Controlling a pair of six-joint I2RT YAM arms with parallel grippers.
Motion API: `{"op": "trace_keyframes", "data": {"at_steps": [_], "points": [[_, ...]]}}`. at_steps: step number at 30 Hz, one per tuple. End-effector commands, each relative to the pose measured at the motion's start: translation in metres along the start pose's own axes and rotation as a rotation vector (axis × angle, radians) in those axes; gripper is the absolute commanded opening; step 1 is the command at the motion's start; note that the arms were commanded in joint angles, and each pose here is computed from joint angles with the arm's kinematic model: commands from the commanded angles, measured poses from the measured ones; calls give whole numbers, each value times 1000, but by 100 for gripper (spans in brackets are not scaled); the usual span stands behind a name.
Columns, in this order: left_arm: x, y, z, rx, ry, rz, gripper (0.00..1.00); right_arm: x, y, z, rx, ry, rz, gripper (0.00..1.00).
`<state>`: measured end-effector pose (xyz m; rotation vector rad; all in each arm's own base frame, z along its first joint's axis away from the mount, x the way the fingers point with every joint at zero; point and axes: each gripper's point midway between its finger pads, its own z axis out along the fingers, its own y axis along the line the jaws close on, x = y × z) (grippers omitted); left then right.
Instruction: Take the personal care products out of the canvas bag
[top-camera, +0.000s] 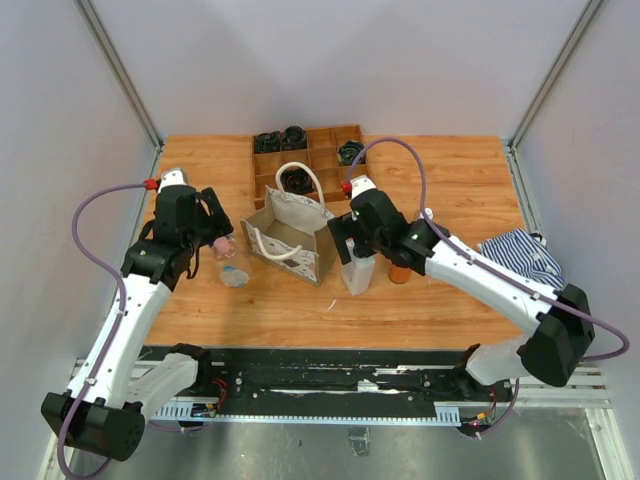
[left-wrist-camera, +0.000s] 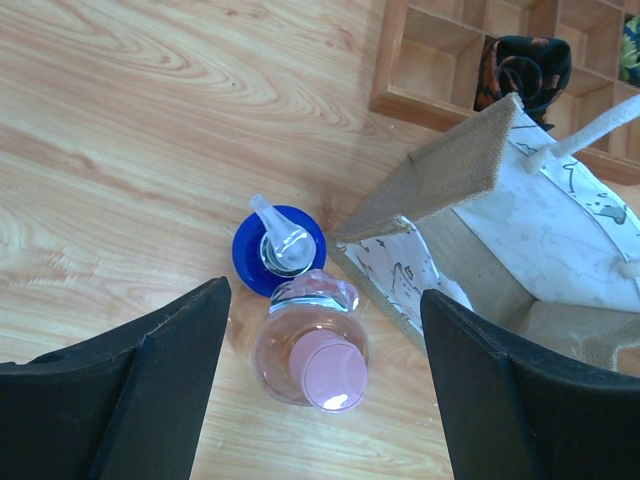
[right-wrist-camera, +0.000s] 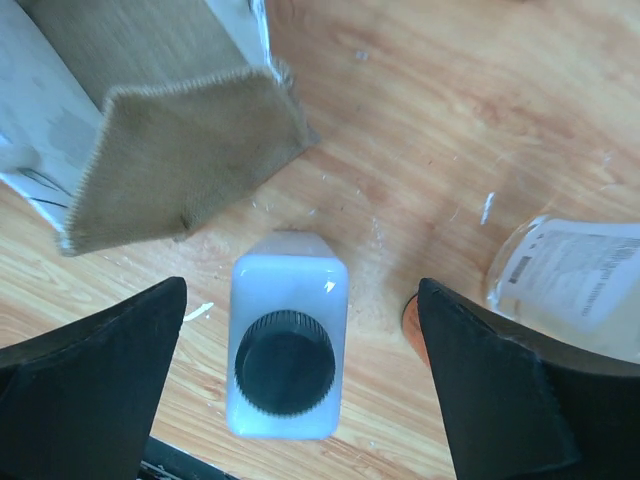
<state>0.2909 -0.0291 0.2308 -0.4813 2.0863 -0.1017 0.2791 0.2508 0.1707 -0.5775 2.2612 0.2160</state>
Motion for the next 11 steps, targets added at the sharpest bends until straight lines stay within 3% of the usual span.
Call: {"op": "trace_keyframes", "data": {"at_steps": [1,8,11], "points": [[-17,-8,-12,39,-31,6,81,-55,-15,-51,45,-171,17,98],[-28,-15,-14,64,-48,20,81,-91,-54,-110,105,-323,8,98],[-32,-21,-14,81,-47,26,81,-88,-80,-119,153,-309,77,98]]}}
